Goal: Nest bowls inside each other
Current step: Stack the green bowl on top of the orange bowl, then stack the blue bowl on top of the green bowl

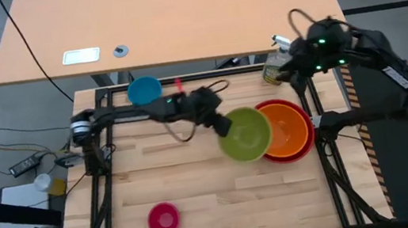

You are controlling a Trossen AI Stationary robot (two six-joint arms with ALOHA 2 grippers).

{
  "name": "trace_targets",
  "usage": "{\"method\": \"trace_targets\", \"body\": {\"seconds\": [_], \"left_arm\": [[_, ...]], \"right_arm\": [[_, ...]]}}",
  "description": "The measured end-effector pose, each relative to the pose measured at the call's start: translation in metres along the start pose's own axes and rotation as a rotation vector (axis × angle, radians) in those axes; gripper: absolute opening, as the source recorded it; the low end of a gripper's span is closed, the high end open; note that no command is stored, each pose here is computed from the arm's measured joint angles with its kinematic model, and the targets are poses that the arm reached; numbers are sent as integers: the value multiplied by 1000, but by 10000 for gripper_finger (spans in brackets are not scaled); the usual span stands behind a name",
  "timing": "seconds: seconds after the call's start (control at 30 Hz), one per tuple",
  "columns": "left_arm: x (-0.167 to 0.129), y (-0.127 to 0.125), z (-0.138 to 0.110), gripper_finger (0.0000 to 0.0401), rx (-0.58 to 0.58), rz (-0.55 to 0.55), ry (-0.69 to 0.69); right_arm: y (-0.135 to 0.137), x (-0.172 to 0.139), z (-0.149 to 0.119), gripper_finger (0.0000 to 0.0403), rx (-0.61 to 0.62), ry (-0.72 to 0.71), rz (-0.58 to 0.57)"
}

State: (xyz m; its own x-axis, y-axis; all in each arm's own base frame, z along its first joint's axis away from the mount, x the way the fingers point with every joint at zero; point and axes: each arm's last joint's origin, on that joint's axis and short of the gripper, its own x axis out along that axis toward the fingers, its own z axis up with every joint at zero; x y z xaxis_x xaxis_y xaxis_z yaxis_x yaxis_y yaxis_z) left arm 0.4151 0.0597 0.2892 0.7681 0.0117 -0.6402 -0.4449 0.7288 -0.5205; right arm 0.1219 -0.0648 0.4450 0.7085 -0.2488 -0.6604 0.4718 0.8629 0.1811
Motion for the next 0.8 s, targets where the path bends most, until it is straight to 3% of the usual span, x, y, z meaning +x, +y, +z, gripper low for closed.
{"method": "trace_targets", "body": {"seconds": [0.2,0.4,0.57,0.7,0.8], "left_arm": [[42,-2,43,19,66,-11,1],[80,-5,59,33,103,-35,-28],[96,-8,56,119,161,-49,-24],[96,-9,53,206,188,-42,-3],[88,-1,53,245,175,5,54]], "right_arm": [[3,-30,-10,193,47,-138,15],[3,-36,-11,193,64,-173,18],[3,-33,-10,193,65,-164,16],[3,-33,-10,193,61,-162,16],[3,-32,-9,193,55,-162,11]]}}
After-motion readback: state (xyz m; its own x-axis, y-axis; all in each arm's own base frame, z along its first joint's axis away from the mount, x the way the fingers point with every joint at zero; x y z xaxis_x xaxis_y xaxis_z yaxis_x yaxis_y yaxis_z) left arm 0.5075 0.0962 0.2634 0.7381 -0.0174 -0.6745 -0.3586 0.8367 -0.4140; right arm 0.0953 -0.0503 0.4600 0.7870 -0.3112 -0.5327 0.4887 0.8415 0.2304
